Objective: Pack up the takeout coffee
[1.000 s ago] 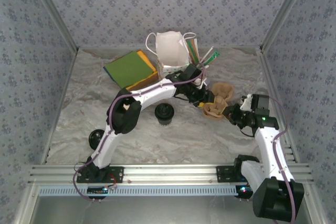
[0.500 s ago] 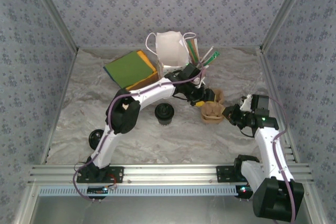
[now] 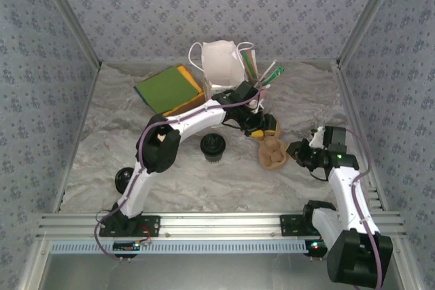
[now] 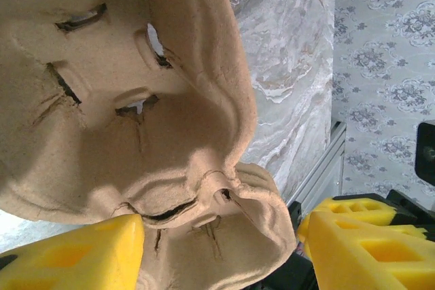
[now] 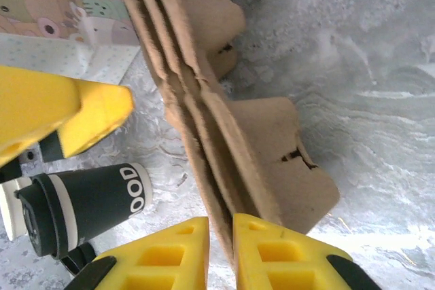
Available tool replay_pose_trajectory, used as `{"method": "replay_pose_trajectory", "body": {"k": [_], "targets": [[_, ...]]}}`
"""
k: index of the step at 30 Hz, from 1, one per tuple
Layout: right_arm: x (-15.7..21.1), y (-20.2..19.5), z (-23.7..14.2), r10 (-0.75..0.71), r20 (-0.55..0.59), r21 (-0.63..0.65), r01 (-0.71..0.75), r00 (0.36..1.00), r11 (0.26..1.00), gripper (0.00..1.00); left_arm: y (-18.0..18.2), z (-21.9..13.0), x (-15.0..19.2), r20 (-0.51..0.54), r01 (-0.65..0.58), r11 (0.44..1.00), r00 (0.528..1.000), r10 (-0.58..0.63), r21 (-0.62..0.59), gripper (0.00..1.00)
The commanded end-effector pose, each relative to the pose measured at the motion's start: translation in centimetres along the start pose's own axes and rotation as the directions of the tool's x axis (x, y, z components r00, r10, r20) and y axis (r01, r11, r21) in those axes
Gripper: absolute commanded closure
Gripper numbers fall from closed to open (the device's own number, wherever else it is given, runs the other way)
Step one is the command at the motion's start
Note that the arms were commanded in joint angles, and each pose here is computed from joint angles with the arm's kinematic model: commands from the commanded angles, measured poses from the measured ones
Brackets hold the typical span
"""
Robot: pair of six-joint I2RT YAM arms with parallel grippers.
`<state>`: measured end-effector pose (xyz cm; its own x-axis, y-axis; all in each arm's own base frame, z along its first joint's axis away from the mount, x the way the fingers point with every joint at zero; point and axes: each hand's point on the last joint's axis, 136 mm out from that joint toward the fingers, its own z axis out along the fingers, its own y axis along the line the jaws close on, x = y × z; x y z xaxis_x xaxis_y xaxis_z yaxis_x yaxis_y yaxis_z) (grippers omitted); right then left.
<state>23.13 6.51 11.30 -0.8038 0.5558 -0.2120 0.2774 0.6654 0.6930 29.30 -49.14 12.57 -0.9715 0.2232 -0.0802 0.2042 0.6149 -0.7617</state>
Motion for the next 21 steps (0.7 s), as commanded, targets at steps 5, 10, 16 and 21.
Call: {"method": "replay_pose_trajectory", "body": {"k": [5,10,16,21], "targets": [[0.3,-0.7,0.1,-0.035,-0.003,0.037,0.035,0.999,0.999,0.72,-2.2,-2.4,0.7,0.036,-0.083,0.995,0.996,0.084,-0.049,0.35],[-0.5,0.0,-0.2,-0.066,0.015,0.042,0.065,0.998,0.997,0.71,-2.0,-4.1,0.5,0.081,-0.1,0.988,0.991,0.11,-0.119,0.35],[-1.9,0.1,-0.4,-0.095,0.048,0.103,0.09,0.994,0.991,0.63,0.4,-4.2,0.2,0.089,-0.06,0.964,0.992,0.086,-0.259,0.46],[-3.8,-0.3,0.3,-0.084,0.055,0.15,0.074,0.995,0.986,0.71,0.9,-3.1,-0.8,0.091,-0.079,0.947,0.989,0.112,-0.311,0.54]]}}
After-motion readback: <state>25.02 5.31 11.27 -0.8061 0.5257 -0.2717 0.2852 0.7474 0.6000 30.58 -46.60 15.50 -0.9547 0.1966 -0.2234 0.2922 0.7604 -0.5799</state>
